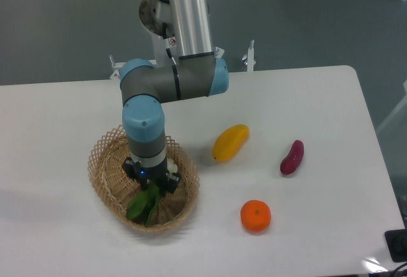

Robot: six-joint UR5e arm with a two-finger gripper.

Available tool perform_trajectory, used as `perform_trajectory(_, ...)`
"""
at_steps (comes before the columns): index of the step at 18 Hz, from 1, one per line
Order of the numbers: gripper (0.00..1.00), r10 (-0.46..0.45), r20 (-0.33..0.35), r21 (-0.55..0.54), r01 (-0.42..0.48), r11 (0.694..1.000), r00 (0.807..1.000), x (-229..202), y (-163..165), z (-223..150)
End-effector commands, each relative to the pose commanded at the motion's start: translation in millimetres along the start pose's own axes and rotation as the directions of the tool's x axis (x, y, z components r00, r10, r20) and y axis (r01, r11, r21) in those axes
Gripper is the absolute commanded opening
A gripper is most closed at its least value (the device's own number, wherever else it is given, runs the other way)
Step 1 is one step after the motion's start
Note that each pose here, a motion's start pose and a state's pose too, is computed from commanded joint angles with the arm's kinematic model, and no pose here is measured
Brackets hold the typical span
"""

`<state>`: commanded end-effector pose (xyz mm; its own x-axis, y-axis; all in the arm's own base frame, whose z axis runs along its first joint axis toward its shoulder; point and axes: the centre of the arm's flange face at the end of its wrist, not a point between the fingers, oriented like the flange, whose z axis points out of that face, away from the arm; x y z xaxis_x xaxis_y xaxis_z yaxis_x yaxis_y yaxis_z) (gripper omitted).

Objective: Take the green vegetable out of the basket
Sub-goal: 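Lower the gripper onto the green bok choy and close on it, then lift the bok choy up out of the basket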

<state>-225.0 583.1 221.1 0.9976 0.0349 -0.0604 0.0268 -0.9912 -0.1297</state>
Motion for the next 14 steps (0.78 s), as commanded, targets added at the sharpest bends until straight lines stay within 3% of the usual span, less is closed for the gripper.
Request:
perform_trajectory(4, 0.48, 0.012, 0.011, 0.011, -0.013, 1.000, 1.000, -2, -2, -10)
perform_trajectory(12, 0.48, 0.108, 0.085, 0.090, -0.116, 0.989, 0.990, -38, 15, -86)
perform_trajectory(14, 0.41, 0.083, 0.079, 0.104, -0.091, 0.990, 0.993, -58, 25, -99)
